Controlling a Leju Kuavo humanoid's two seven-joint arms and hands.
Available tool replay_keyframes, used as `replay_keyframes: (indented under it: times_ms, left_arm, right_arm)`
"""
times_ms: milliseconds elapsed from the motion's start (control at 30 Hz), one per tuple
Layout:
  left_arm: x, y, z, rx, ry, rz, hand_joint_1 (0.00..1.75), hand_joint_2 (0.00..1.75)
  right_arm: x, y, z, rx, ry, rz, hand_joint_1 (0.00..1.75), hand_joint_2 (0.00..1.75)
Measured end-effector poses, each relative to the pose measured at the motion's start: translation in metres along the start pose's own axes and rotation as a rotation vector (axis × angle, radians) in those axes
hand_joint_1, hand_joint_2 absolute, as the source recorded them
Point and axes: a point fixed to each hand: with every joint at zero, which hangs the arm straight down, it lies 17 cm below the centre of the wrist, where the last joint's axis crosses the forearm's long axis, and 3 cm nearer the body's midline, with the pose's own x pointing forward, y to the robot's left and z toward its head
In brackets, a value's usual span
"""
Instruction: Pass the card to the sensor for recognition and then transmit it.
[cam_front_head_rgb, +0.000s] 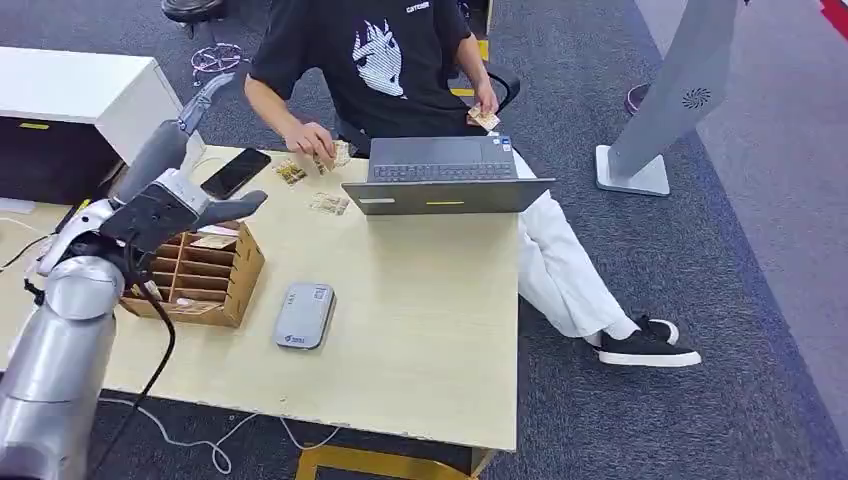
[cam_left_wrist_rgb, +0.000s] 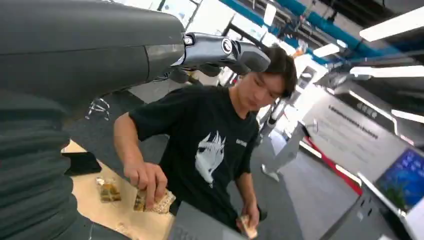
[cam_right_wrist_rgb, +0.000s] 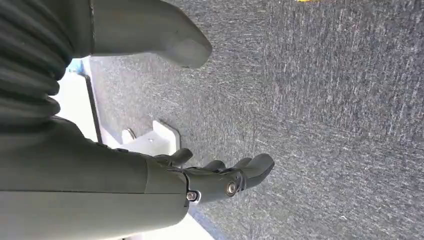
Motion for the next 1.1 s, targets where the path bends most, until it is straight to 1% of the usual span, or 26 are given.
replay_keyframes:
  times_ms: [133, 200, 300, 400, 533, 633, 900, 1033, 1100]
  left_arm:
    - [-0.012, 0.009, 0.022, -0.122, 0.026, -0.054, 0.0, 1.75]
    - [-0.016, 0.015, 0.033, -0.154, 0.032, -0.079, 0.0, 1.75]
    - [-0.024, 0.013, 0.054, -0.198, 0.056, -0.13, 0.0, 1.75]
    - [-0.04, 0.015, 0.082, -0.255, 0.106, -0.218, 0.0, 1.75]
    - [-0.061, 0.021, 0.127, -0.323, 0.185, -0.322, 0.0, 1.75]
    - [-0.069, 0.025, 0.151, -0.358, 0.226, -0.37, 0.0, 1.75]
    - [-0.09, 0.039, 0.191, -0.41, 0.334, -0.454, 0.0, 1.75]
    - [-0.094, 0.045, 0.205, -0.428, 0.365, -0.473, 0.0, 1.75]
    - [-0.102, 0.052, 0.213, -0.422, 0.41, -0.513, 0.0, 1.75]
  right_arm:
    - [-0.001, 0.001, 0.0, 0.007, -0.001, 0.001, 0.0, 1.75]
    - [-0.001, 0.003, 0.0, 0.016, -0.001, 0.007, 0.0, 1.75]
    - [-0.001, 0.003, 0.0, 0.019, 0.002, 0.005, 0.0, 1.75]
    - [-0.003, 0.004, 0.0, 0.024, 0.009, 0.002, 0.0, 1.75]
    - [-0.006, 0.005, 0.0, 0.03, 0.022, 0.013, 0.0, 1.75]
    - [-0.006, 0.004, 0.0, 0.029, 0.028, 0.011, 0.0, 1.75]
    - [-0.003, 0.002, 0.0, 0.023, 0.009, 0.022, 0.0, 1.75]
    - [-0.003, 0.002, 0.0, 0.022, 0.009, 0.019, 0.0, 1.75]
    - [-0.003, 0.002, 0.0, 0.021, 0.015, 0.021, 0.0, 1.75]
